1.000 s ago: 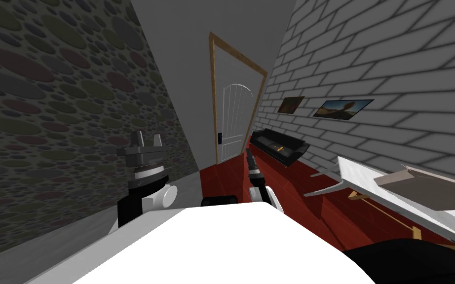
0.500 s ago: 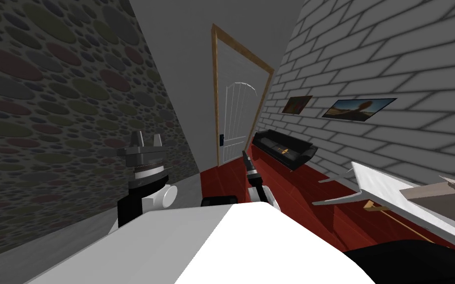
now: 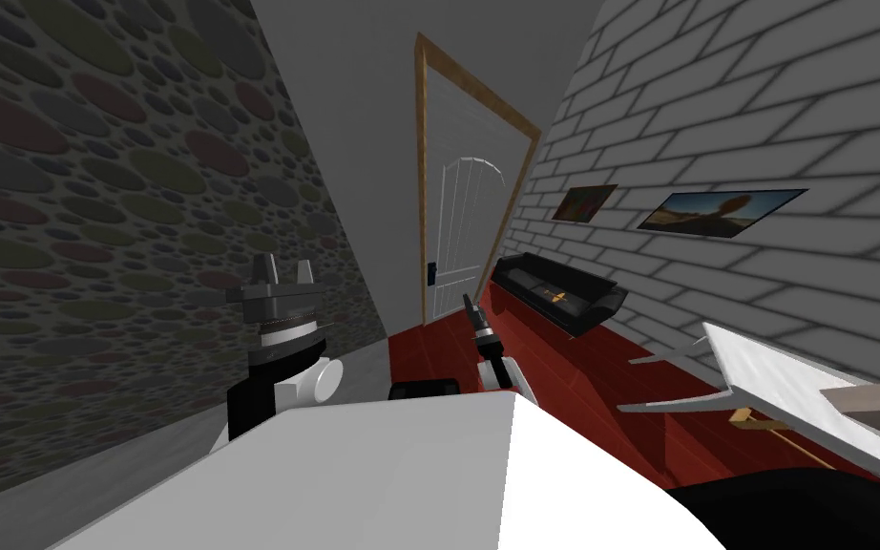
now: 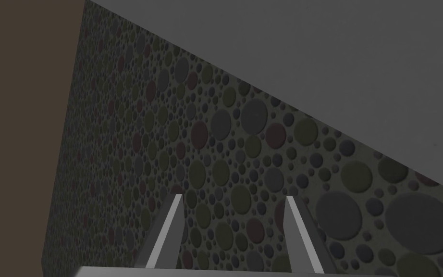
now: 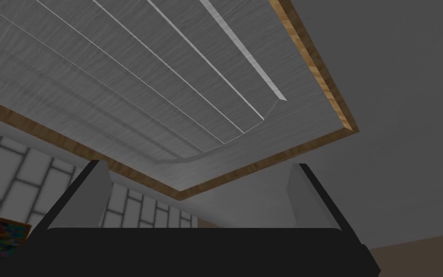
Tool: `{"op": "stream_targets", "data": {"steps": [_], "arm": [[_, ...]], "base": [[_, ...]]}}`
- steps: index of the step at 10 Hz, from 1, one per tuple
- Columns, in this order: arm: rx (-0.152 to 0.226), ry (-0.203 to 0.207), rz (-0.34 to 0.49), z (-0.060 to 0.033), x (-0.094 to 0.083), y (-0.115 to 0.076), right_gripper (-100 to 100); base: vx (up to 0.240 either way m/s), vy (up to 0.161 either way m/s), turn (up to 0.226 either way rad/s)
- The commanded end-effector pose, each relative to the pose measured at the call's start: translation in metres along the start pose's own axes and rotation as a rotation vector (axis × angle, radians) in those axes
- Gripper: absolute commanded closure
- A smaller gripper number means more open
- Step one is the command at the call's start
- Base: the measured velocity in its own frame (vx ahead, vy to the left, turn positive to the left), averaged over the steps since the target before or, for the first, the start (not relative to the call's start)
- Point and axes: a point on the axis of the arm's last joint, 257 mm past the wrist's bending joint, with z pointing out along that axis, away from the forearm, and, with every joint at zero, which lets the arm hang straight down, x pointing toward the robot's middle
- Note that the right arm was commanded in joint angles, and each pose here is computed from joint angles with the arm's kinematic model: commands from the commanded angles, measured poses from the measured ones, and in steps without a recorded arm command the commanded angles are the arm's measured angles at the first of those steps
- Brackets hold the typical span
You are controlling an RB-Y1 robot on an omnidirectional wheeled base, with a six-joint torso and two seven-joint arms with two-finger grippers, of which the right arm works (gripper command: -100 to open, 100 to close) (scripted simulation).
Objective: Pull the door open
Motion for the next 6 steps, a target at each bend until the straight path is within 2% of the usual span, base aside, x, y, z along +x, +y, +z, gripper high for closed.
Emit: {"op": "stream_targets", "data": {"steps": [1, 6], "arm": [[0.004, 0.019, -0.048, 0.0004, 0.009, -0.004, -100], [0.015, 0.079, -0.185, 0.0022, 0.034, -0.018, -100]], "base": [[0.097, 0.018, 0.042], [0.097, 0.010, 0.046]]}}
